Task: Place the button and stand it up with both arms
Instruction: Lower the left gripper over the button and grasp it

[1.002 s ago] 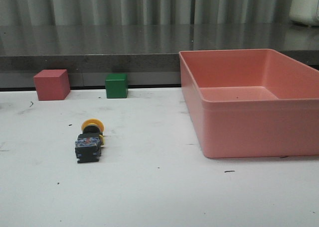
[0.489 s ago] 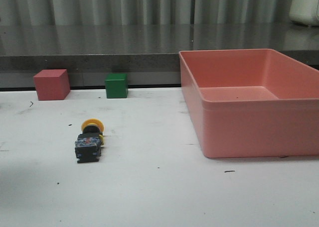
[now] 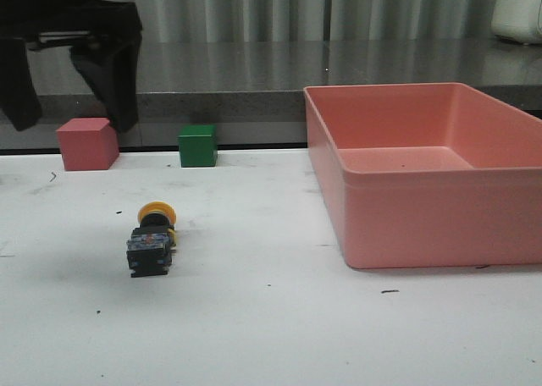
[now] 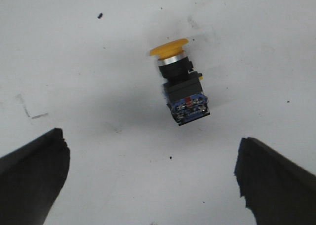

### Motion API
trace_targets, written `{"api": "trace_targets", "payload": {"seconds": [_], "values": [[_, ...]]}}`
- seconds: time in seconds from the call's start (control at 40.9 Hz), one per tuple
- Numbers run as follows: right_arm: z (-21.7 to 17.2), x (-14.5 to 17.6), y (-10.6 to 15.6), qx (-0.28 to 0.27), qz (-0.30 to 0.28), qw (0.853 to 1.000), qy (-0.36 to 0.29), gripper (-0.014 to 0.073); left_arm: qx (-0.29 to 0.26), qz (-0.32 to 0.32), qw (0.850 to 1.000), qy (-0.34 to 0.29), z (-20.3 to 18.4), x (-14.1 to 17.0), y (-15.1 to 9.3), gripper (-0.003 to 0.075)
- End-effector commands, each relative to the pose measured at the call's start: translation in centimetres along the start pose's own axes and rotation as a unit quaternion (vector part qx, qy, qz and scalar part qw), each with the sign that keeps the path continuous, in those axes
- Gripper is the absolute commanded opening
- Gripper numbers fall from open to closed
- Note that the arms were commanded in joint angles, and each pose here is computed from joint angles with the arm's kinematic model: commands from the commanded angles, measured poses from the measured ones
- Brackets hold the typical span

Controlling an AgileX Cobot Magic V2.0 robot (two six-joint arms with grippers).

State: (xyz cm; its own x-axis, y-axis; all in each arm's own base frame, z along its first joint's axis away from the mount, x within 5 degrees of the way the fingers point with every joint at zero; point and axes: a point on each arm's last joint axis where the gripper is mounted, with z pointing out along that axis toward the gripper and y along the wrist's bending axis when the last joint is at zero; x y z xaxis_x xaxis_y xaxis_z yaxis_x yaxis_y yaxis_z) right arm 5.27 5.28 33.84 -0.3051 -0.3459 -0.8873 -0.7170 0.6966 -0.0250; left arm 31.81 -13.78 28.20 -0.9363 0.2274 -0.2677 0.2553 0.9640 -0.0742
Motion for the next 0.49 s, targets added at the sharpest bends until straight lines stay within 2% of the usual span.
{"api": "trace_targets", "payload": {"seconds": [0.0,0.244,0.464], "values": [[-0.5,-1.3,-0.1,0.004,-0.006,0.999,-0.046,0.0455,0.022,-0.012,1.0,-0.005,-0.9,-1.3,-0.9,0.065],[-0.5,-1.3,-0.1,0.004,-0.006,0.999,-0.046,0.0455,0.02,-0.042,0.999,0.025,1.6,-3.2,-1.2,0.0604],[-0.5,-1.3,-0.1,0.004,-0.006,0.999,-0.046,0.0455,0.011,-0.067,0.995,0.069,4.3,-4.3,-1.3,0.0603]]}}
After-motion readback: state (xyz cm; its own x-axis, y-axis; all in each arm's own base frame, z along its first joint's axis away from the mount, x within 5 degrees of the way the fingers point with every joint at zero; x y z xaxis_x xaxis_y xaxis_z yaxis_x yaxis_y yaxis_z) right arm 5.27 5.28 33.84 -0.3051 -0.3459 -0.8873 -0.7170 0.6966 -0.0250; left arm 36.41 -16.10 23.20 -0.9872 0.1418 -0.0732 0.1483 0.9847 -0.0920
